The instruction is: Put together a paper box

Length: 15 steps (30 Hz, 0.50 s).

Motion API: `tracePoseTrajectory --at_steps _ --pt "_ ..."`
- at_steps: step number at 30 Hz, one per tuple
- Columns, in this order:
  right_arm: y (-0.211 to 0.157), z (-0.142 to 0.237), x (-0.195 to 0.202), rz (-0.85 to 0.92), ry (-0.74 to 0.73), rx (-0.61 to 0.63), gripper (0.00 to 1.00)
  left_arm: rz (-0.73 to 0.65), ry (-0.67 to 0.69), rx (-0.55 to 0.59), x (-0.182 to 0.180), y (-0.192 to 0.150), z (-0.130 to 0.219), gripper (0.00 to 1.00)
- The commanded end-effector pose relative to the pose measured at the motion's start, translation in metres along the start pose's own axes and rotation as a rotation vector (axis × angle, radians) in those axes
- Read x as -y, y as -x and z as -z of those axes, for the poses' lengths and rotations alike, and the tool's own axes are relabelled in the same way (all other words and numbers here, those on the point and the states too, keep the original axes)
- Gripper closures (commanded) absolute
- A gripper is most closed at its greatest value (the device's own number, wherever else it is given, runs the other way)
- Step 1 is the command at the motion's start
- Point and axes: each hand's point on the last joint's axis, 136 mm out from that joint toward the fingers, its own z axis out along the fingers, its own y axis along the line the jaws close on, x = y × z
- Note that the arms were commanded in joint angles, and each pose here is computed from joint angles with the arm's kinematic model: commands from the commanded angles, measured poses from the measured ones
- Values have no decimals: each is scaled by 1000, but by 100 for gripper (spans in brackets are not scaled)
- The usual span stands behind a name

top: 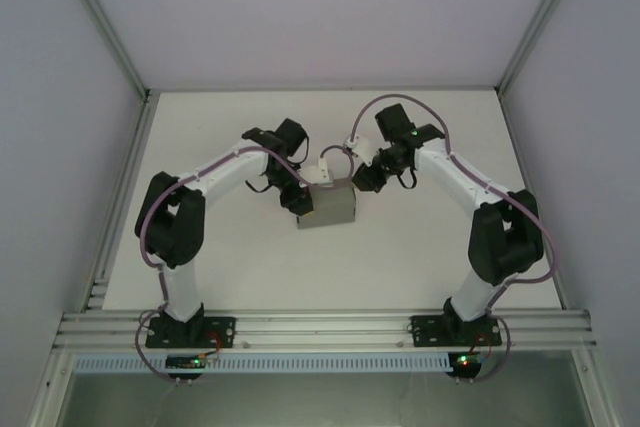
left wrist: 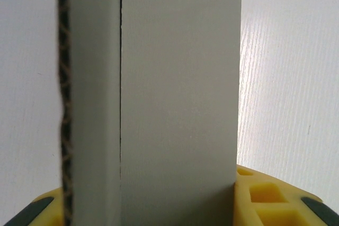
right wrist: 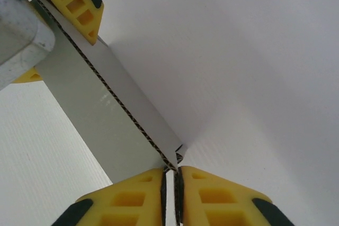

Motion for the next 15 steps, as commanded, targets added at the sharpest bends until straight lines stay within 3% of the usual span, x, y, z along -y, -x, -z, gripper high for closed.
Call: tracePoseTrajectory --at_steps 1,7,11,15 --pt "0 0 -9 -32 45 -22 89 1 8 7 -2 6 2 81" --pt "9 -2 -9 -208 -21 68 100 36 48 42 -12 14 -1 82" --pt "18 3 -6 -434 -152 161 100 60 69 53 -17 17 -1 82" --pt "11 -9 -23 -534 -166 245 100 73 86 59 -21 18 -1 82"
